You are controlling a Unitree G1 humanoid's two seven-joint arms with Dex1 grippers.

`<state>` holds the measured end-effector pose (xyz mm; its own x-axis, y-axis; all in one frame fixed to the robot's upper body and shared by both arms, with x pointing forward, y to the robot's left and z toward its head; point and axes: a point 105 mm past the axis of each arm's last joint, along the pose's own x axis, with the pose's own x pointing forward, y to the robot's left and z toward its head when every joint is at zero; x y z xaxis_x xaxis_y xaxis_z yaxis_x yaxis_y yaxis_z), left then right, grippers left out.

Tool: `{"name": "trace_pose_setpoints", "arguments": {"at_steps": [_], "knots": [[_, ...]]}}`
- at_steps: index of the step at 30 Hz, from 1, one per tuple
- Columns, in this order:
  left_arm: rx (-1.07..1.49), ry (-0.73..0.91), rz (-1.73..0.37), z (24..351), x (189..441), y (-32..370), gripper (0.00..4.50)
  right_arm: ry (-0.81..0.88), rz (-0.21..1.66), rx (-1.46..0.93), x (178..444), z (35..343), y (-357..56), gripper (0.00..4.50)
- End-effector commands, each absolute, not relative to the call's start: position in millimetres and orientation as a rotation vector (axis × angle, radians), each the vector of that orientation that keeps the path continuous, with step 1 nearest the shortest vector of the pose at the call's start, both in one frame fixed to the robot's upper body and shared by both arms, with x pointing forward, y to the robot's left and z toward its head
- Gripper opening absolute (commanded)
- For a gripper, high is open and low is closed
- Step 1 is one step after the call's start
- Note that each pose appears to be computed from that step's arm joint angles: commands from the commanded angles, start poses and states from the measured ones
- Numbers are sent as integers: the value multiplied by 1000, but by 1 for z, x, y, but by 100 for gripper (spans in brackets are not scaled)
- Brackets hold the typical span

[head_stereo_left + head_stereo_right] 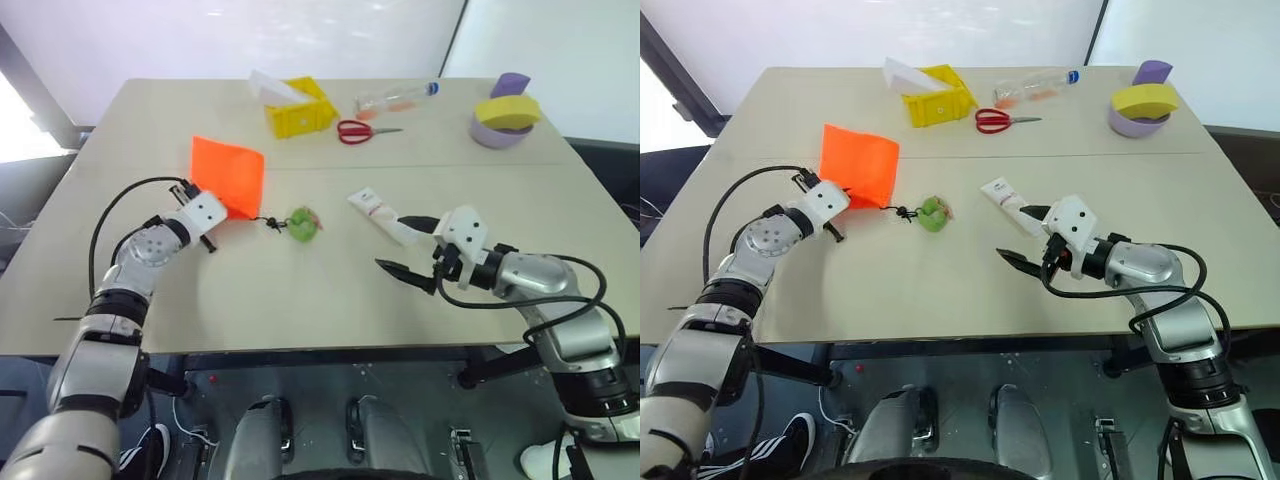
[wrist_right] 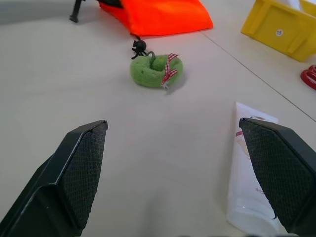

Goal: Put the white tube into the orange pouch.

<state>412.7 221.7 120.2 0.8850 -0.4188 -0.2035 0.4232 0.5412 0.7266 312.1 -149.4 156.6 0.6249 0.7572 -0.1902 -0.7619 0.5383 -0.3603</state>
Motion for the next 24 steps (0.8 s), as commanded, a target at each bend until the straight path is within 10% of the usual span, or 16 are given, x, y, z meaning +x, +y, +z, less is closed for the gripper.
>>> {"name": "trace_pose_setpoints", "arguments": {"at_steps": [1, 24], "knots": [[862, -29, -515, 144, 405, 228, 7, -45, 884, -456, 313, 169, -150, 450], [298, 99, -854, 187, 350, 148, 7, -60, 867, -473, 318, 167, -150, 450]]}}
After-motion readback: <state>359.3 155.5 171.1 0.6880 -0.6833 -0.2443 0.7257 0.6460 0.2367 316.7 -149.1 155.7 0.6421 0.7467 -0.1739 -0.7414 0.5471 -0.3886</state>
